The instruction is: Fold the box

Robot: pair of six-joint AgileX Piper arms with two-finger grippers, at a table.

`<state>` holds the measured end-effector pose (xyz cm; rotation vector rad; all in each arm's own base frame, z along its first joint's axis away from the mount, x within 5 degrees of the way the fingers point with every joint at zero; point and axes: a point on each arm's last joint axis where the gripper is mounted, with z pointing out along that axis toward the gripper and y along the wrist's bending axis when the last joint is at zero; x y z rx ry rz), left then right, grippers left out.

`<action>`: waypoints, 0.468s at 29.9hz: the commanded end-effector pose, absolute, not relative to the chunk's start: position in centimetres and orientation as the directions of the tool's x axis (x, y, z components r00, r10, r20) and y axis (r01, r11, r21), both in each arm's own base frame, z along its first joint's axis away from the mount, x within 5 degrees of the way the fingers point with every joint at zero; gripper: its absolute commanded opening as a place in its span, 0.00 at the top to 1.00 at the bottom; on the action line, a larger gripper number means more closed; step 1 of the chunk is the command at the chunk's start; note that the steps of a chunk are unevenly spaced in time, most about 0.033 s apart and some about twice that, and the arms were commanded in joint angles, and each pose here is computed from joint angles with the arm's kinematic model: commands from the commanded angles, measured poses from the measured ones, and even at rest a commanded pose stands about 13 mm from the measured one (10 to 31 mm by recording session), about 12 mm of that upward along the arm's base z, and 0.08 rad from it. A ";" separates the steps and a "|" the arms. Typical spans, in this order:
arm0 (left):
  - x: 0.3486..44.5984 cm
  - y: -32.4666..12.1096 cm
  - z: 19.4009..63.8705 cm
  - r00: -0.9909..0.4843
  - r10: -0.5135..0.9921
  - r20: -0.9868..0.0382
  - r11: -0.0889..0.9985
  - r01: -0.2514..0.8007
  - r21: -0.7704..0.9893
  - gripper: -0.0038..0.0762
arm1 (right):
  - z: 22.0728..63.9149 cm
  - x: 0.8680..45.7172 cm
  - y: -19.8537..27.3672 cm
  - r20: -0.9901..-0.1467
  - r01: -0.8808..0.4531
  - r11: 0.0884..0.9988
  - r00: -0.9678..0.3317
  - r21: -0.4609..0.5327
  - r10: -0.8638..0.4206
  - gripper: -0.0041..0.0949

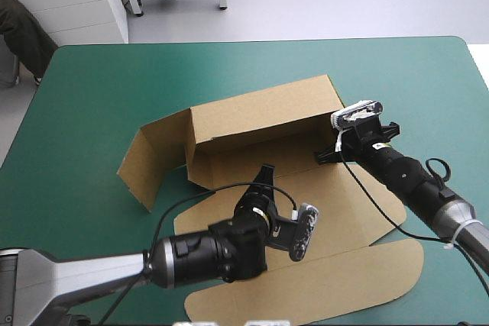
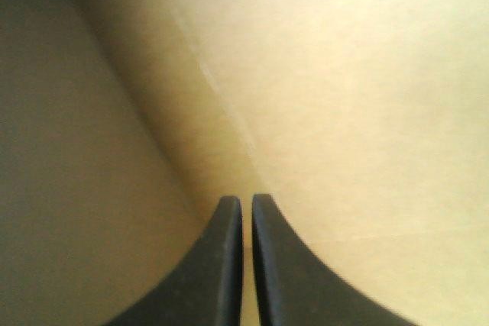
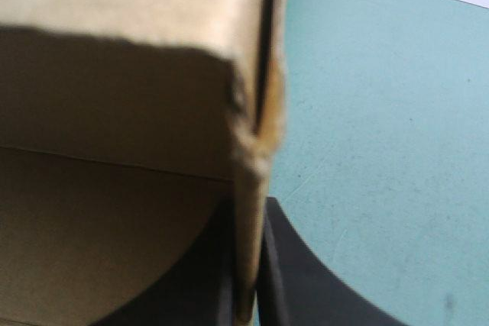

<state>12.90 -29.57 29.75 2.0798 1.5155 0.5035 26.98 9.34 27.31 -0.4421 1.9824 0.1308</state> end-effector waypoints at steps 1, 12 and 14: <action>14.6 -27.9 35.1 0.242 0.952 -0.187 -0.132 0.877 0.462 0.94 | 29.4 27.1 9.1 -0.921 -0.342 0.932 -0.312 -0.122 -0.235 0.98; 26.2 -17.1 45.5 -0.357 0.577 -0.735 0.561 0.827 0.038 0.95 | 29.3 27.0 9.2 -0.918 -0.354 0.930 -0.329 -0.099 -0.223 0.98; 28.1 -13.7 45.9 -0.466 0.446 -0.764 0.663 0.745 -0.067 0.96 | 29.2 26.9 9.3 -0.918 -0.355 0.931 -0.335 -0.088 -0.214 0.98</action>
